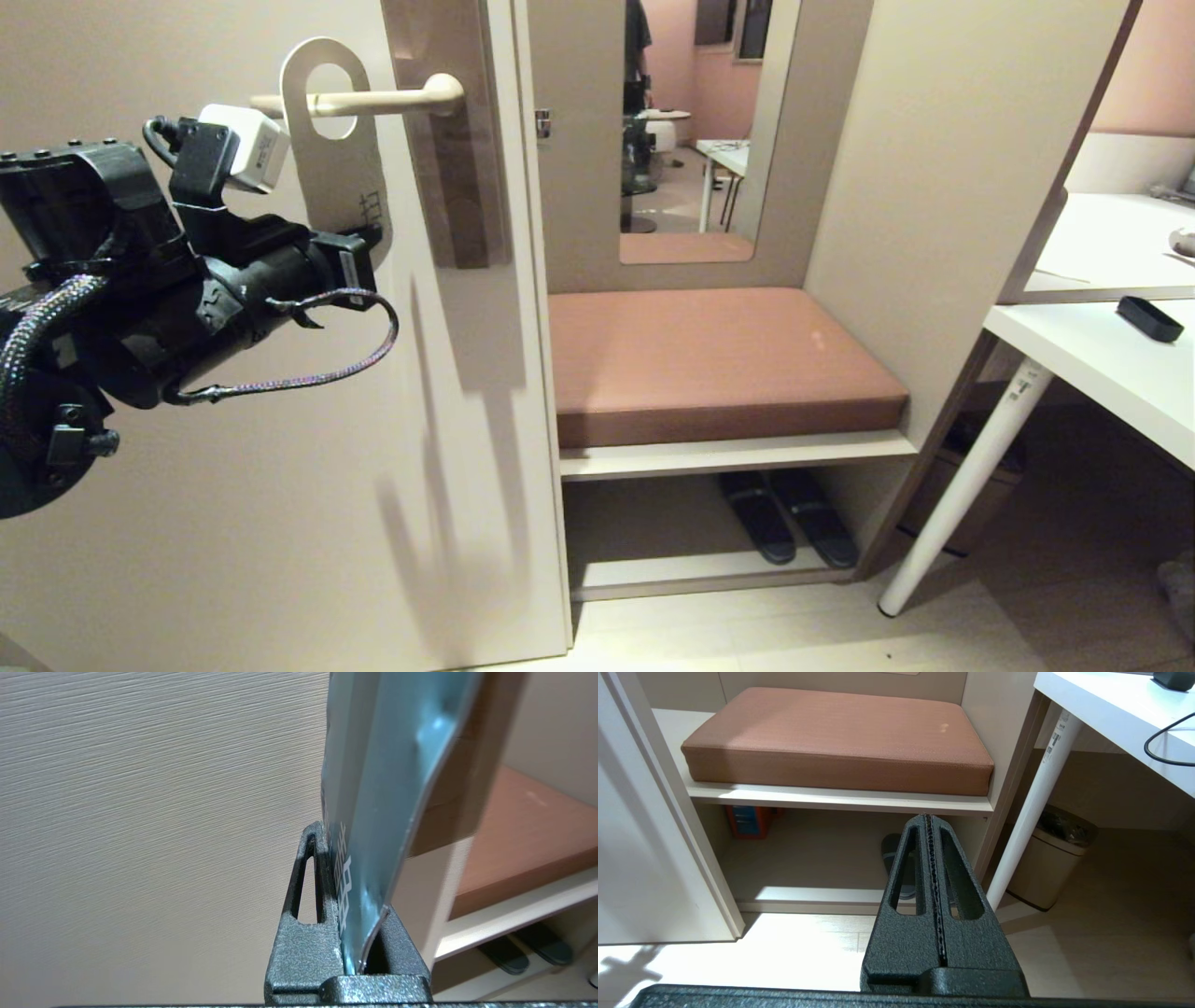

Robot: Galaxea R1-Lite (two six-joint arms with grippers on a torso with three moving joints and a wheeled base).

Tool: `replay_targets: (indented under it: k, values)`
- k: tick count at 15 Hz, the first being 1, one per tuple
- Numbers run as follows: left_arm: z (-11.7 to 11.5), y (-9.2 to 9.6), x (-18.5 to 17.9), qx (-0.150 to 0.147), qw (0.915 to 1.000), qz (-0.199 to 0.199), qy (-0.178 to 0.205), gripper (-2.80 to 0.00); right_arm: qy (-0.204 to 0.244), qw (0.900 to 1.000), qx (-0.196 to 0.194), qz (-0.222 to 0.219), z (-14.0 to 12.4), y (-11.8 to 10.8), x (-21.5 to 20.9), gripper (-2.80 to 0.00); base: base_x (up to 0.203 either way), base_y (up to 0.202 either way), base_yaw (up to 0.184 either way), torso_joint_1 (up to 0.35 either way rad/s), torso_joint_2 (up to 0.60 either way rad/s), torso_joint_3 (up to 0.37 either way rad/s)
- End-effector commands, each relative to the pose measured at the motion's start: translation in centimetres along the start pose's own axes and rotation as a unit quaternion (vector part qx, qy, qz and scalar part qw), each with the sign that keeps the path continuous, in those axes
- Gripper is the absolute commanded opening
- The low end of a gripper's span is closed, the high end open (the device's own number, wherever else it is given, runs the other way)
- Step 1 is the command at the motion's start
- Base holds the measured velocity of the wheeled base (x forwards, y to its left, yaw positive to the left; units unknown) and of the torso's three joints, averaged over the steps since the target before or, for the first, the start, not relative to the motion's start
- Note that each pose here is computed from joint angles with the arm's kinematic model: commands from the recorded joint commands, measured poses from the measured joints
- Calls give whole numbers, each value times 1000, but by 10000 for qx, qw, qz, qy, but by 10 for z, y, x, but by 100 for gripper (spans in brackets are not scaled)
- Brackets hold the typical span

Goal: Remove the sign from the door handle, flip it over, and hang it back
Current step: Hang the sign back with the other side facing out

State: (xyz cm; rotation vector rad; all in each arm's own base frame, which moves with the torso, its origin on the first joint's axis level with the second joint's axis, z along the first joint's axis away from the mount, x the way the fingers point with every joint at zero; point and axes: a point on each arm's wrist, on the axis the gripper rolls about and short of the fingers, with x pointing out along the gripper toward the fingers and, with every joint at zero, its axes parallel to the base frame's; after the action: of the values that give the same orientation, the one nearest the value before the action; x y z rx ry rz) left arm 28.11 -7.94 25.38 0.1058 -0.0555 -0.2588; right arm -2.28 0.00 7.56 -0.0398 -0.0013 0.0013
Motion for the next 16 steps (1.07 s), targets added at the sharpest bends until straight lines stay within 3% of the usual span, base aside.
replay_targets:
  k: [1,16]
  values:
    - [-1,-7,5,8,9999,-106,-3,-280,-1,10000,-2,1,0,0,0,-280,0,0,0,0,0,0]
    - [-4,-28,8,31,9989,-456,38,-280,-1,10000,-1,1,0,0,0,-280,0,0,0,0,0,0]
